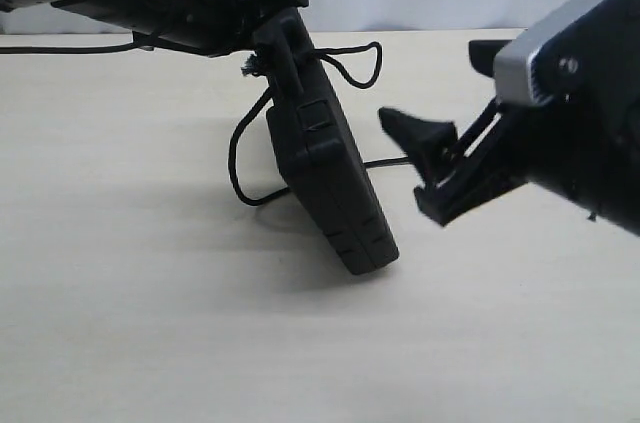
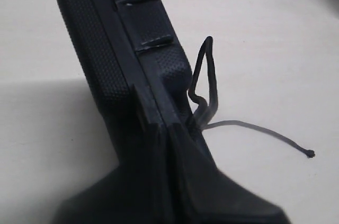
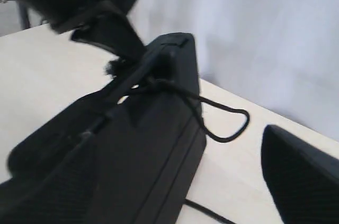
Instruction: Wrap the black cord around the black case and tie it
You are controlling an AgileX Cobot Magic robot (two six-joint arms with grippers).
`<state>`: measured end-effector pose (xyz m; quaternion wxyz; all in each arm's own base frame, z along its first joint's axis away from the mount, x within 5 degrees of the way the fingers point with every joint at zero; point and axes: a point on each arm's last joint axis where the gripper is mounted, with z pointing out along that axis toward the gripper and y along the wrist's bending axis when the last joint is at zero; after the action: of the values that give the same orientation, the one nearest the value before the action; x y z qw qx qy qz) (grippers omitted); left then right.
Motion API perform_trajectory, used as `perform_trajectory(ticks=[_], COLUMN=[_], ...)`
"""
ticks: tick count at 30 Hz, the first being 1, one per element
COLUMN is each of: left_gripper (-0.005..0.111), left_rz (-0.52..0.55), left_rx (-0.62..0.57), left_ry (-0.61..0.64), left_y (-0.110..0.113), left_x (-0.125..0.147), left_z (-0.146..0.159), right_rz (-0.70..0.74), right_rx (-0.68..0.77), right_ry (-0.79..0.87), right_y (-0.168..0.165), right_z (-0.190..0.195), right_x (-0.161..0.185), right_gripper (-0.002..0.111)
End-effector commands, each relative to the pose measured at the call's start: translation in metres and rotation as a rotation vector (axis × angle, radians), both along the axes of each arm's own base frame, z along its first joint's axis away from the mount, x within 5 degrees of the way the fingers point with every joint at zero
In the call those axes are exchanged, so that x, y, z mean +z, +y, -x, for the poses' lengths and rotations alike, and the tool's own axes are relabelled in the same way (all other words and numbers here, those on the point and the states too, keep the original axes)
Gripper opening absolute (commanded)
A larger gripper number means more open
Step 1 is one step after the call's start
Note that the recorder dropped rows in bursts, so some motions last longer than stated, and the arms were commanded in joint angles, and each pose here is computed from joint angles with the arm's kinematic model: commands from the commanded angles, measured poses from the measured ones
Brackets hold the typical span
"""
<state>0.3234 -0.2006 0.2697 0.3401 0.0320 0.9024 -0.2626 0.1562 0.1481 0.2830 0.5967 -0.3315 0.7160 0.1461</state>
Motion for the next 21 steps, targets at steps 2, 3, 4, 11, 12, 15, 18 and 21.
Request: perform_trajectory(ticks=[2, 3, 4, 11, 12, 15, 18, 21], left_gripper=[0.0, 0.0, 0.0, 0.0, 0.0, 0.0, 0.0, 0.0], left_rz=[-0.013, -0.013, -0.023, -0.049, -0.049, -0.047, -0.058, -0.061], left_rx=[-0.004, -0.004, -0.01, -0.022, -0.022, -0.02, -0.032, -0.033], left_ry=[-0.008, -0.008, -0.014, -0.031, -0.031, -0.037, -0.046, -0.047], left_y=[0.001, 0.001, 0.001, 0.002, 0.002, 0.002, 0.002, 0.002], left_x=[-0.002, -0.002, -0.002, -0.002, -0.002, -0.002, -0.002, -0.002], left_z=[-0.001, -0.001, -0.001, -0.001, -0.001, -0.001, -0.001, -0.002], right_rz=[0.017, 0.045, 0.112, 0.537, 0.598, 0.608, 0.591, 0.57], right_rx=[-0.057, -0.034, -0.011, 0.245, 0.305, 0.379, 0.47, 0.508], right_ry=[0.109, 0.134, 0.168, 0.214, 0.2, 0.137, 0.007, -0.071], right_y=[-0.007, -0.007, -0.012, -0.016, -0.01, 0.004, 0.017, 0.024], right_z=[-0.044, -0.049, -0.066, -0.135, -0.144, -0.165, -0.179, -0.185], right_x=[0.025, 0.028, 0.036, 0.01, -0.005, -0.021, -0.026, -0.033], right_gripper=[0.072, 0.072, 0.072, 0.072, 0.073, 0.079, 0.079, 0.079])
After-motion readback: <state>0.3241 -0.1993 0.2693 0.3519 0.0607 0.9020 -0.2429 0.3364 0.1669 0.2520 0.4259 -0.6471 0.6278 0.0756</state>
